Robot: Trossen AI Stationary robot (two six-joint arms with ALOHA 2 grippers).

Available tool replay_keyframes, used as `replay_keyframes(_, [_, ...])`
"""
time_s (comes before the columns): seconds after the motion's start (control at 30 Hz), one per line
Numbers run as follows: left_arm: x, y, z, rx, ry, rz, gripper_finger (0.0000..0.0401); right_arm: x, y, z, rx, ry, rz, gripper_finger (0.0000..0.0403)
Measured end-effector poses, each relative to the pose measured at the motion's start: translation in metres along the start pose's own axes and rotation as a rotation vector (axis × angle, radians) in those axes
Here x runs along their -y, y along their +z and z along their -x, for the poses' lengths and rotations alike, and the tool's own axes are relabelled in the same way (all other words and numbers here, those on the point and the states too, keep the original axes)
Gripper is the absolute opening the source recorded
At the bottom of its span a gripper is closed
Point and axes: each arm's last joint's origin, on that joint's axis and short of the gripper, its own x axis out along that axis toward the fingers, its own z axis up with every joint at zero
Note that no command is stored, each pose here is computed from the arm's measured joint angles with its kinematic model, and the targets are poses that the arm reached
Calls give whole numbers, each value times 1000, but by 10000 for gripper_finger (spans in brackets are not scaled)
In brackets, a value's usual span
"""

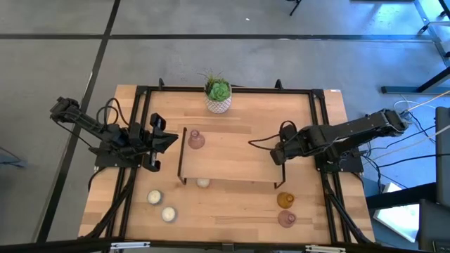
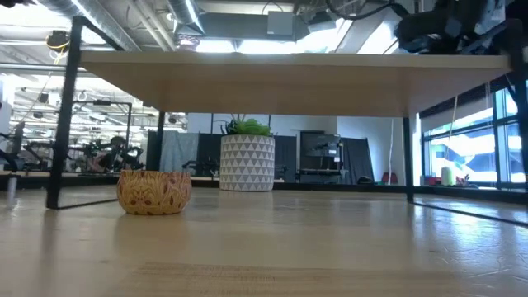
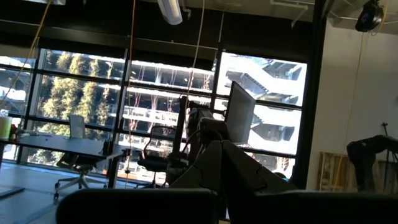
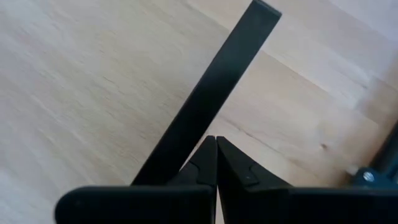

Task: Pick & Place candle stick holders
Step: Adjust the shelf

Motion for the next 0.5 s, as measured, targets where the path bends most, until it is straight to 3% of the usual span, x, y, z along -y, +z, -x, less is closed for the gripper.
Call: replay_keyframes(0.5, [0, 0, 0, 0, 0, -13, 2, -4, 20, -15, 62, -34, 14, 0])
